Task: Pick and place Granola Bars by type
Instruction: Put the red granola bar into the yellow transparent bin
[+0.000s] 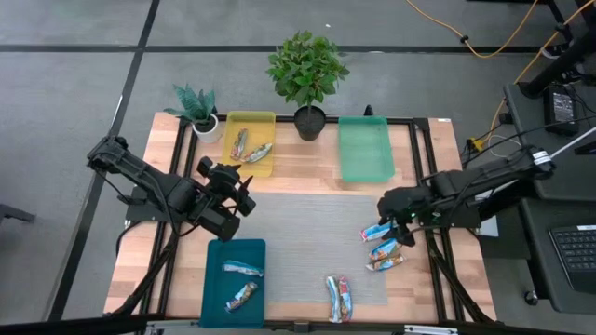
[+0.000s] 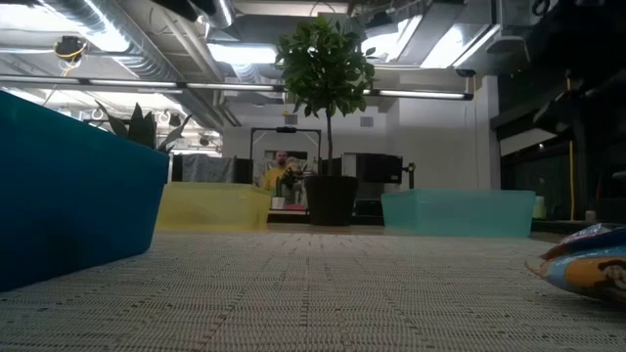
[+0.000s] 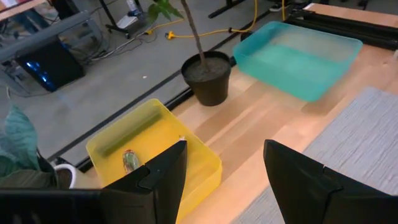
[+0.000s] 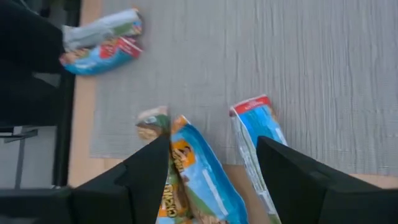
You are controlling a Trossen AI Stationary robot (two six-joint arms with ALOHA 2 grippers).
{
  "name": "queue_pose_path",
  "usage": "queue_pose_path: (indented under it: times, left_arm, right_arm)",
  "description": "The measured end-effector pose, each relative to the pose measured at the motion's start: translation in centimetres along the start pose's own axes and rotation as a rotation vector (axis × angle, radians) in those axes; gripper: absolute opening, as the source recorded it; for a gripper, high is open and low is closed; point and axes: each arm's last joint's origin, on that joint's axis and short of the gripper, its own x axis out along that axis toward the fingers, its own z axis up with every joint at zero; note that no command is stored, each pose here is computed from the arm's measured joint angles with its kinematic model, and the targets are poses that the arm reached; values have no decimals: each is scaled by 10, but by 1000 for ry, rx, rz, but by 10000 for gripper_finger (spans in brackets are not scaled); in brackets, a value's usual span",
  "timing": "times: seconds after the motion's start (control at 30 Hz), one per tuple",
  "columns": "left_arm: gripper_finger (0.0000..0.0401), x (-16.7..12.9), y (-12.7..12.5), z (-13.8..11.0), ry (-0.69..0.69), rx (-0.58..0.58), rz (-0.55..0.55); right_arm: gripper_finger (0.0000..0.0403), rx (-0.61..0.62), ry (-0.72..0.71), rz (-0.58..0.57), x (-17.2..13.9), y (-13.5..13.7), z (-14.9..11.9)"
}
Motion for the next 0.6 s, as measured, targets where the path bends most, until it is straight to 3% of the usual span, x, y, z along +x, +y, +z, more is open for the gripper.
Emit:
queue_pose_path:
  times: [0.17, 0.43, 0.6]
  left_arm:
    - [203, 0, 1, 0, 36, -10, -15]
    - [197, -1, 3, 1, 41, -68, -21]
    - [196, -1, 3, 1, 55, -69, -28]
  right_arm:
    - [254, 13, 27, -24, 6, -3, -2]
    - [345, -3, 61, -120, 18, -7, 0]
    - [366, -18, 125, -168, 32, -11, 1]
